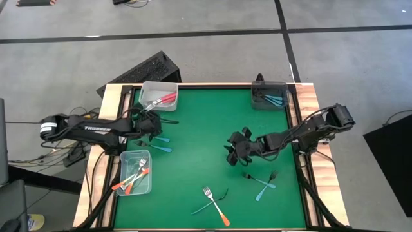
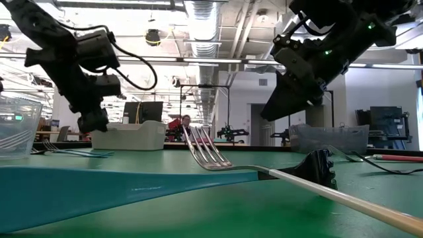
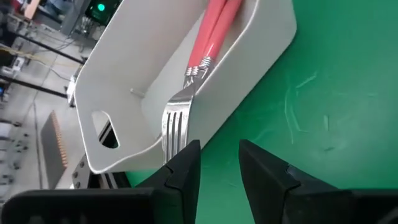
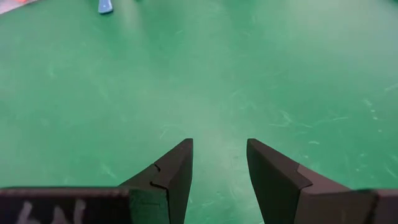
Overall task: Sort silverware by color (type)
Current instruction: Put the pink fork into the white bin
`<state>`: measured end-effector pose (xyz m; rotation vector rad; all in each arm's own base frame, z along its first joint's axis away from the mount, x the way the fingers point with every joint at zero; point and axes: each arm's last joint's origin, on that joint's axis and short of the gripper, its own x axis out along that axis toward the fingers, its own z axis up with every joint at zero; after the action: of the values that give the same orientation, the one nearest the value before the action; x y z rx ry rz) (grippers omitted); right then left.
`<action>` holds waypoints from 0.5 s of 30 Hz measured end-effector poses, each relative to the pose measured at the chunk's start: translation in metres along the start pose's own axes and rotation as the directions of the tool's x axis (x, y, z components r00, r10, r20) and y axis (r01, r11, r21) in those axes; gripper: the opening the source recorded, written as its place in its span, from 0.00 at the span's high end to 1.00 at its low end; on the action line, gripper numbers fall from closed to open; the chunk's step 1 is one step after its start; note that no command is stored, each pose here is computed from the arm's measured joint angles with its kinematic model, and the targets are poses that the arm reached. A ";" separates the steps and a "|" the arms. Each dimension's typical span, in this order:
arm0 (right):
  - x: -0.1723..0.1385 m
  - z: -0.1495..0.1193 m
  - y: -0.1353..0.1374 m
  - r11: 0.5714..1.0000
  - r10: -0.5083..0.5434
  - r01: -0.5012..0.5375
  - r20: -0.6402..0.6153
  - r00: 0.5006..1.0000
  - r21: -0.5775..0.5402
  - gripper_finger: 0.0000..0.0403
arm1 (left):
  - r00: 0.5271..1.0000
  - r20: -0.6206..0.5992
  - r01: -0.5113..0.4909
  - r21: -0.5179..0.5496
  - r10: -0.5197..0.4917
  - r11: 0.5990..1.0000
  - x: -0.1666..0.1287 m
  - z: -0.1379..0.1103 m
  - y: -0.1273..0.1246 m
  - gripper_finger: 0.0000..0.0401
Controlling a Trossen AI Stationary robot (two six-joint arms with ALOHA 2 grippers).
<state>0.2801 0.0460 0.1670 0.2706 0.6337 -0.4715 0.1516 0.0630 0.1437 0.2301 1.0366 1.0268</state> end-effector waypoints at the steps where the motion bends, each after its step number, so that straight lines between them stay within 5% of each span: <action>1: 0.000 0.000 0.000 1.000 -0.001 0.001 0.000 1.000 -0.006 0.56 | 1.000 -0.005 0.000 0.019 0.001 1.000 0.002 0.000 -0.001 0.75; 9: 0.001 0.000 -0.001 0.999 -0.005 0.005 -0.001 1.000 -0.035 0.56 | 0.998 -0.044 -0.051 0.069 0.054 0.996 0.012 0.000 -0.001 0.73; 15: 0.001 0.000 -0.001 0.999 -0.012 0.012 0.000 1.000 -0.045 0.56 | 0.996 -0.065 -0.063 0.056 0.067 0.996 0.016 -0.001 0.003 0.83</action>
<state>0.2799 0.0444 0.1667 0.2240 0.6454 -0.4683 0.1509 0.0772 0.1361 0.2763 1.1245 1.0724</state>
